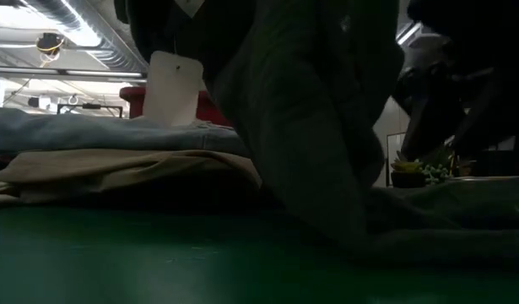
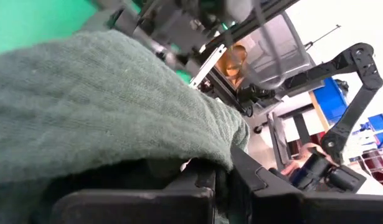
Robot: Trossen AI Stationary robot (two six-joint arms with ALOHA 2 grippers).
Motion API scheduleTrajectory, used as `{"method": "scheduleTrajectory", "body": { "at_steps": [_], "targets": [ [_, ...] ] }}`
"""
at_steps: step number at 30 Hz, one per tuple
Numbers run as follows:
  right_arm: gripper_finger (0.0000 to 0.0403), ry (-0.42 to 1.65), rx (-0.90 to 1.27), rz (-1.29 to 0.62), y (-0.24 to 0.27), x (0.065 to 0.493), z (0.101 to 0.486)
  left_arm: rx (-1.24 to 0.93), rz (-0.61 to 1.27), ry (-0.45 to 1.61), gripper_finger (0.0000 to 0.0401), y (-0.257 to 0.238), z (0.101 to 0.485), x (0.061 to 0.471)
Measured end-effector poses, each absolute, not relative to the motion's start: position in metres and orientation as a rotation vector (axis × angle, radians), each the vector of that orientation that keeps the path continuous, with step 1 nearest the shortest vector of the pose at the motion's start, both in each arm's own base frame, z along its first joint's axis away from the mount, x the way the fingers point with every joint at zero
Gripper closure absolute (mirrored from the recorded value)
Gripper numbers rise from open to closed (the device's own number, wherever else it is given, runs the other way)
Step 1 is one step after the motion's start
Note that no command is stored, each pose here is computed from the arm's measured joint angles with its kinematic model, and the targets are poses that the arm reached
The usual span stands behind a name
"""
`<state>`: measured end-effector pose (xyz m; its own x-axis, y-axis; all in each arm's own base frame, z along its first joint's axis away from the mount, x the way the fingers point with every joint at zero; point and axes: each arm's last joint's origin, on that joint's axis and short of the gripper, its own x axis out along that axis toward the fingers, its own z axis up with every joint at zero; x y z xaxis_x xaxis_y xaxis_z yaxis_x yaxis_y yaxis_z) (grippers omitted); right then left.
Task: Fold Laundry from Bin
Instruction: Fold the green polo shirt
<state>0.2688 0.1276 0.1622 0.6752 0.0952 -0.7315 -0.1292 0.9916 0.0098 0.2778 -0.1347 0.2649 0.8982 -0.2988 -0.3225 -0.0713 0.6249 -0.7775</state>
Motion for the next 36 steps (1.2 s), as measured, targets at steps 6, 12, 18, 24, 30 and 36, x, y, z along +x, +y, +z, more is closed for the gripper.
{"method": "scheduleTrajectory", "body": {
  "at_steps": [6,12,18,24,30,36],
  "targets": [
    [0.0207,0.843,-0.051,0.121,0.133,0.28,0.134,-0.862,-0.146,0.444,0.0397,-0.135,0.265,0.278],
    [0.0207,0.8,-0.032,0.131,0.138,0.292,0.113,-0.861,-0.166,0.456,0.0397,-0.136,0.265,0.278],
    [0.0207,0.686,0.03,0.139,0.139,0.314,0.102,-0.847,-0.175,0.457,0.0397,-0.136,0.265,0.278],
    [0.0207,0.661,0.015,0.136,0.136,0.351,0.099,-0.853,-0.232,0.477,0.0397,-0.14,0.266,0.276],
    [0.0207,0.588,-0.028,0.213,0.137,0.386,0.115,-0.854,-0.286,0.507,0.0396,-0.15,0.266,0.271],
    [0.0207,0.484,-0.108,0.276,0.141,0.407,0.148,-0.849,-0.313,0.516,0.0395,-0.158,0.267,0.266]
  ]
}}
